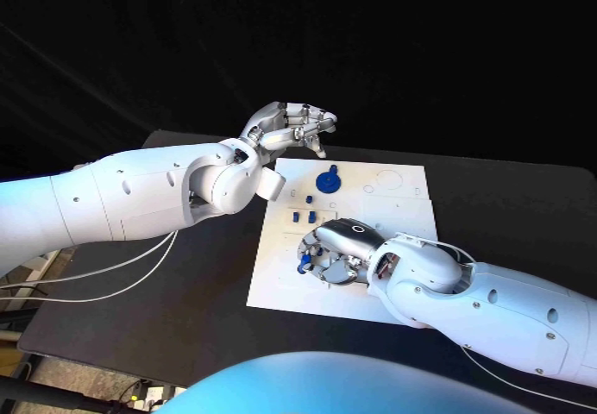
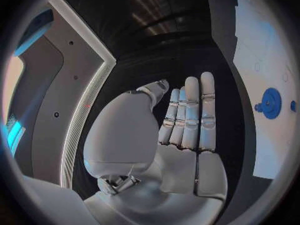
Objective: Assemble the parts on the task board
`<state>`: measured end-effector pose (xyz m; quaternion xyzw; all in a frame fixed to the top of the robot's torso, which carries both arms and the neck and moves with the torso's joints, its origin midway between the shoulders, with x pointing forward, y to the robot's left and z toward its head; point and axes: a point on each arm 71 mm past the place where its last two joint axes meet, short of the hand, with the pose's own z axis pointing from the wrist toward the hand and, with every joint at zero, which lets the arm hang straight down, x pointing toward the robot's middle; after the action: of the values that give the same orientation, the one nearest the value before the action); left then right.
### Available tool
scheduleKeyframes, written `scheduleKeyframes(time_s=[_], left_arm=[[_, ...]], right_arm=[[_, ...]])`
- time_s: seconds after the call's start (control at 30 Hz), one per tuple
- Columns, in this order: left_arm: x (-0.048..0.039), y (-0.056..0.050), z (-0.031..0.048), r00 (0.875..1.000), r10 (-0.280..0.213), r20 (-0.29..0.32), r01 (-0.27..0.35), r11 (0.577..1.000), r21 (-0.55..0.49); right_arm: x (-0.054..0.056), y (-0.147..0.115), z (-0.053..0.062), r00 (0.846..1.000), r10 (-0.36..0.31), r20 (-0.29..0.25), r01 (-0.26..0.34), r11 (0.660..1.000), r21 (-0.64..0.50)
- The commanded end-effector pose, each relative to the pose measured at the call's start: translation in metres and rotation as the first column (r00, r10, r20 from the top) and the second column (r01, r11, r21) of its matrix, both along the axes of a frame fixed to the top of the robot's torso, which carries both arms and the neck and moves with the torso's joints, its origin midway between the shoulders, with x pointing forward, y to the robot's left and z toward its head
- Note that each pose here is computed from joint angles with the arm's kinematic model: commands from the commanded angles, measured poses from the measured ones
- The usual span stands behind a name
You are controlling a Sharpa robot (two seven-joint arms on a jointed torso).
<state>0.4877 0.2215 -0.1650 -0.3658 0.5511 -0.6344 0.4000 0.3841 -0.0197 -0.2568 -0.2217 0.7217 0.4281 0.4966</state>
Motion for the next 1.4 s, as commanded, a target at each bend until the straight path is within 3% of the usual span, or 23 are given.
scheduleKeyframes(time_s=[0.03,0.5,0.83,1.23,1.4], left_arm=[[-0.0009,-0.002,0.0012,1.000,-0.019,0.003,0.019,1.000,-0.012],[-0.0009,-0.002,0.0012,1.000,-0.018,0.002,0.018,1.000,-0.011],[-0.0008,-0.002,0.0008,1.000,-0.020,-0.003,0.020,1.000,-0.010],[-0.0004,-0.001,0.0004,1.000,-0.020,-0.005,0.020,1.000,-0.008],[-0.0004,-0.001,0.0004,1.000,-0.020,-0.005,0.020,1.000,-0.008]], right_arm=[[-0.001,0.001,-0.003,1.000,0.007,0.009,-0.006,1.000,-0.022],[-0.002,0.001,-0.007,1.000,0.018,-0.001,-0.018,0.999,-0.043],[0.000,-0.003,-0.002,0.999,-0.016,0.033,0.016,1.000,0.011],[-0.007,-0.013,0.013,0.997,-0.038,0.062,0.029,0.989,0.146],[-0.005,-0.033,0.026,0.996,-0.094,0.002,0.091,0.970,0.225]])
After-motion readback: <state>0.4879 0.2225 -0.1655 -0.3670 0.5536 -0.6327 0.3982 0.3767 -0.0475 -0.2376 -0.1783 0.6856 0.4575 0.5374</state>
